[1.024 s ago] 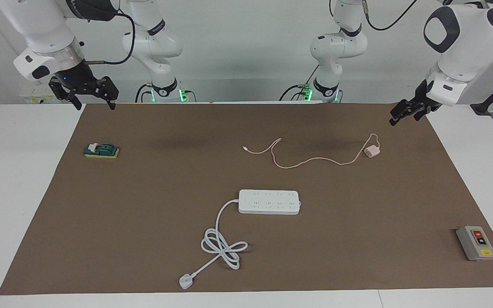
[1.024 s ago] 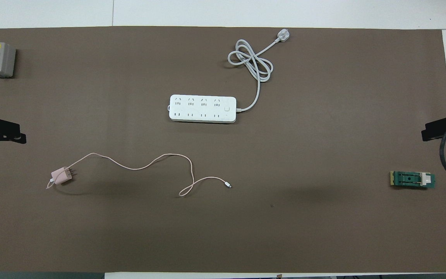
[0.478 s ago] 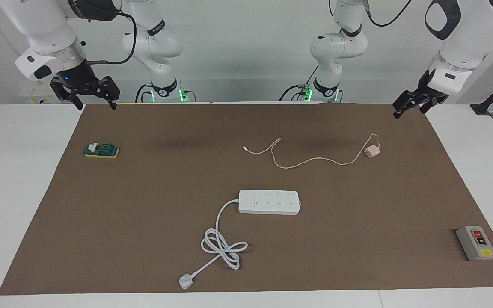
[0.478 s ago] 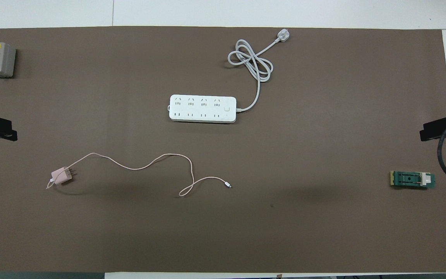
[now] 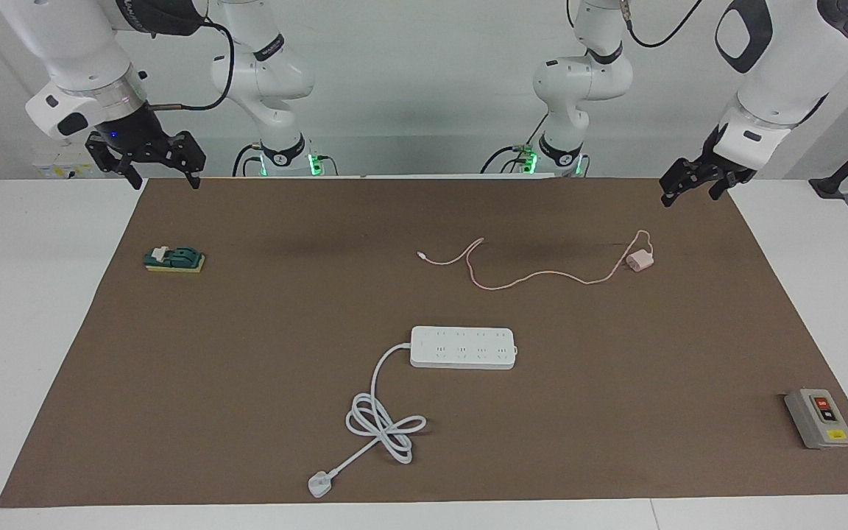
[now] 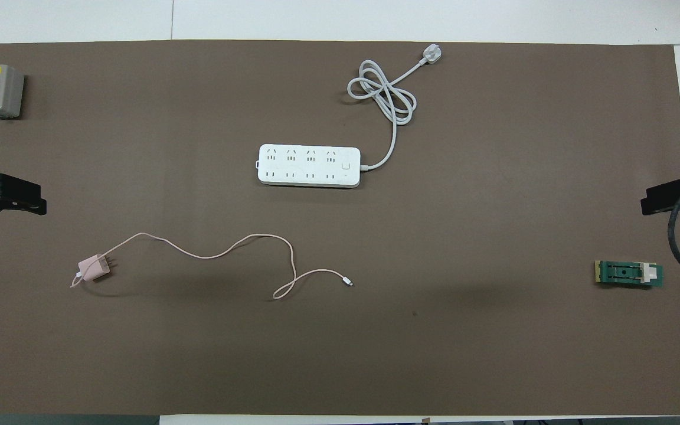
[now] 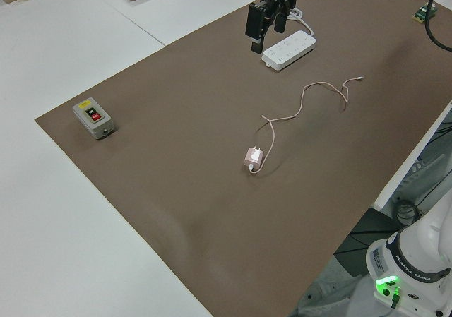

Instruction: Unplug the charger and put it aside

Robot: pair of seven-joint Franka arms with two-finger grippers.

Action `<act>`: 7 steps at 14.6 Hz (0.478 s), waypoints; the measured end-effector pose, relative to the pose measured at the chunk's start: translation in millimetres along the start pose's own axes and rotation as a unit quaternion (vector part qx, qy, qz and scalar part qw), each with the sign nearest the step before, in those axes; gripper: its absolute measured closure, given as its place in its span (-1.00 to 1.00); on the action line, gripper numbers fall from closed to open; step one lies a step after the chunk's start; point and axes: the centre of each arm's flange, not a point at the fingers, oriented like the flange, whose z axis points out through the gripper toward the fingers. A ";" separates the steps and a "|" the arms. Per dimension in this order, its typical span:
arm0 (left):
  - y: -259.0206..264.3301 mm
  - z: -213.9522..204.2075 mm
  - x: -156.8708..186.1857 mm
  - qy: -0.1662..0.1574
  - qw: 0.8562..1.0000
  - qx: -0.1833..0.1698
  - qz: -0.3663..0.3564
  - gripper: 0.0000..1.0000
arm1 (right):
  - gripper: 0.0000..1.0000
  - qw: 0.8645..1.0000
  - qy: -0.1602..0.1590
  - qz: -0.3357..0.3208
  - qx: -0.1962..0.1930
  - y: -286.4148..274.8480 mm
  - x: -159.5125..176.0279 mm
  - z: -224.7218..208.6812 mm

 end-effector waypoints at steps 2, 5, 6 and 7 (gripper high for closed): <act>0.0 0.1 0.0 0.000 1.000 0.000 0.012 -1.00 | -1.00 1.000 0.000 -0.001 0.000 -0.6 0.0 0.0; 2.2 0.6 -0.1 -0.001 0.999 -0.010 0.034 -1.00 | -1.00 1.000 0.000 -0.001 0.000 -0.7 0.0 0.0; 3.3 0.8 -0.1 -0.001 0.999 -0.014 0.037 -1.00 | -1.00 1.000 0.000 -0.001 0.000 -0.7 0.0 0.0; 4.5 0.8 -0.1 -0.001 0.999 -0.016 0.039 -1.00 | -1.00 1.000 0.000 -0.001 0.000 -0.7 0.0 0.0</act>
